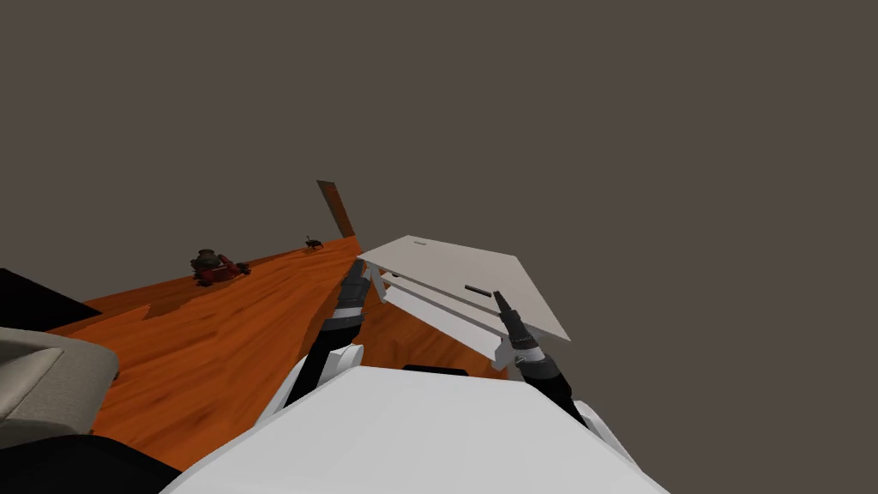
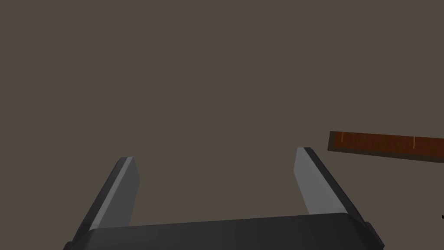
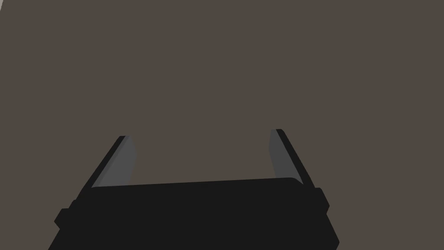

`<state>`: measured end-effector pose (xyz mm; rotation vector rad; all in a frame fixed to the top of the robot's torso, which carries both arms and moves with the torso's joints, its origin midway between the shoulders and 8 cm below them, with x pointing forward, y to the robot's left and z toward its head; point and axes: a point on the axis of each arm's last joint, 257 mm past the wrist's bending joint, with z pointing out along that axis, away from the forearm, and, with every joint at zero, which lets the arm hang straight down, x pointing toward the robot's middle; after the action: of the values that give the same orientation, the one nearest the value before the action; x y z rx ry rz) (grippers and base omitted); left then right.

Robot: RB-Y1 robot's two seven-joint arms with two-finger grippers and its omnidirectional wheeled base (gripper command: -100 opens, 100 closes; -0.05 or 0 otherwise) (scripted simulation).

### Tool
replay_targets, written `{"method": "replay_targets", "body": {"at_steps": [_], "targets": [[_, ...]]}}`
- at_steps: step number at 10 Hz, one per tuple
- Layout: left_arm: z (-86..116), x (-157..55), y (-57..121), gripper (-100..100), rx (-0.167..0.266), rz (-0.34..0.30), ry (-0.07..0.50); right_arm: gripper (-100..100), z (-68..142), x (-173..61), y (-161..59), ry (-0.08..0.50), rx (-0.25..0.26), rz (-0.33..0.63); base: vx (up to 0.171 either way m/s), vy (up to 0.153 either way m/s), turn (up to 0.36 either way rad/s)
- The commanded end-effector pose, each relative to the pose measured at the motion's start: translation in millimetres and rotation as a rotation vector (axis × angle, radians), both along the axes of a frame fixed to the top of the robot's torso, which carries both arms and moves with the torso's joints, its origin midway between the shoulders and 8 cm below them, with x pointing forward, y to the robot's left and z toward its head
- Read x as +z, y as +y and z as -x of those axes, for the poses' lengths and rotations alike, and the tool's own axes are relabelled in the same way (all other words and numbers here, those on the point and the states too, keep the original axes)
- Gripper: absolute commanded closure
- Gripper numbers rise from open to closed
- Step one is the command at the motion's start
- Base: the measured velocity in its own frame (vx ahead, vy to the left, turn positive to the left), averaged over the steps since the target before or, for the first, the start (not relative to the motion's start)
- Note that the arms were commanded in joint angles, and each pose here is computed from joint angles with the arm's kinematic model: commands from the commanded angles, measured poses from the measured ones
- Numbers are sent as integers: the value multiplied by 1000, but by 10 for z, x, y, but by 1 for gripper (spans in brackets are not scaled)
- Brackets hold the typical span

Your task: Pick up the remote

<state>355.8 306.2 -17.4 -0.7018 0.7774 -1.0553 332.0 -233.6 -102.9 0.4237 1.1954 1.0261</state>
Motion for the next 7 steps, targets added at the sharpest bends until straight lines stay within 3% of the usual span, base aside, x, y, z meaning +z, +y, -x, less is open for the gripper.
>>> {"method": "replay_targets", "body": {"at_steps": [1,2,3,4,5,6,7], "targets": [[0,0,0,0,0,0,0,-100,38,-156,-5,35,20,35,-33,76,59],[0,0,1,0,0,0,0,-100,113,-435,18,97,37,72,-18,96,166],[0,0,0,0,0,0,0,-100,121,-446,24,101,48,86,-20,71,49],[0,0,1,0,0,0,0,-100,223,-735,41,165,70,127,-32,88,138],[0,0,0,0,0,0,0,-100,231,-744,43,168,79,138,-18,82,67],[0,-1,1,0,0,0,0,-100,359,-1034,51,234,102,179,-4,111,183],[0,0,0,0,0,0,0,-100,371,-1045,49,238,113,193,-2,89,71]]}}
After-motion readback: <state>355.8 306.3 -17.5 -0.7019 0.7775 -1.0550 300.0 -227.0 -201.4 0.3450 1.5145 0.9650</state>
